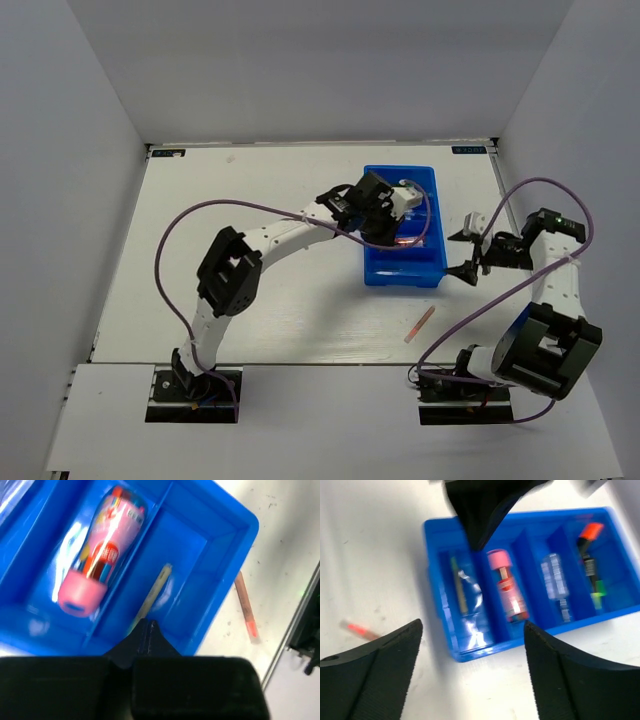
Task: Sort the stationery into containers
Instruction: Place the stationery into the container, then grab a piece of stationery with the right arm
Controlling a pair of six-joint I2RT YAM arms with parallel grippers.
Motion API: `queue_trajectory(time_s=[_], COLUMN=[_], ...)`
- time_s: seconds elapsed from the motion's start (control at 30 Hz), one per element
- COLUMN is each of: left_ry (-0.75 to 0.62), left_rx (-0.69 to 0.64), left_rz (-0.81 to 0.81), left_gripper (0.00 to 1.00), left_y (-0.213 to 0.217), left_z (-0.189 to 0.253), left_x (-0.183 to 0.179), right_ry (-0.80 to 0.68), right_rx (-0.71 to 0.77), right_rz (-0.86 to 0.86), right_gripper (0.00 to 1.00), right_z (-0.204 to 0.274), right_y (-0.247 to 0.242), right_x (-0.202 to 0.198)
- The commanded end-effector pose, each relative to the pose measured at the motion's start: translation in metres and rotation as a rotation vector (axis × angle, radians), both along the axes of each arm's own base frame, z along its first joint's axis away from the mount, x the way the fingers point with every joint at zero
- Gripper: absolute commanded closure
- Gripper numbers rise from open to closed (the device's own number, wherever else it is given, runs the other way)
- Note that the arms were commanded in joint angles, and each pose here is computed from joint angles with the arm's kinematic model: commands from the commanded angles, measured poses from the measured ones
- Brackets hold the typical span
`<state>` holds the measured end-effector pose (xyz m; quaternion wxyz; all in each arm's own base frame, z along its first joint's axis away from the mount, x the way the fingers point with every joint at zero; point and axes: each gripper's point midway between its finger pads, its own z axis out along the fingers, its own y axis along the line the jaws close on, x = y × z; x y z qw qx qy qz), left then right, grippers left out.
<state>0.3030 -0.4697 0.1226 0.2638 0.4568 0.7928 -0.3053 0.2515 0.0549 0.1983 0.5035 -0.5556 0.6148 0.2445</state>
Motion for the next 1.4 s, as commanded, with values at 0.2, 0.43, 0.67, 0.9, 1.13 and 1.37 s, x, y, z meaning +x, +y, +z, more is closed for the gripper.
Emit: queue_trajectory(time_s=[0.2, 0.43, 0.67, 0.9, 1.13, 1.37], left_ry=[-0.126, -0.044, 0.027, 0.069, 0.063, 0.064], left_rx=[-0.175, -0.053, -0.135, -0.178, -0.175, -0.172], left_rz=[0.441, 0.797, 0.962, 0.954, 0.956, 0.956], left_gripper=[0.41, 0.19, 0.15, 0.15, 0.13, 0.13], left_y=[0.138, 0.305, 0.365, 0.362, 0.365, 0.365], left_z=[0.109, 0.036, 0.018, 0.017, 0.015, 0.015], left_x=[-0.025, -0.059, -0.077, -0.079, -0.083, -0.083], right_ry=[-0.126, -0.077, 0.165, 0.198, 0.179, 0.124], right_rx=[-0.205, -0.400, -0.444, -0.613, -0.753, -0.804], right_rz=[0.526, 0.572, 0.534, 0.484, 0.473, 0.436], right_gripper=[0.90, 0.50, 0.43, 0.47, 0.52, 0.53], right_z=[-0.042, -0.089, -0.092, -0.141, -0.174, -0.193], right_y=[0.027, 0.042, 0.060, 0.042, 0.024, 0.019], right_x=[-0.068, -0.086, -0.121, -0.112, -0.098, -0.082])
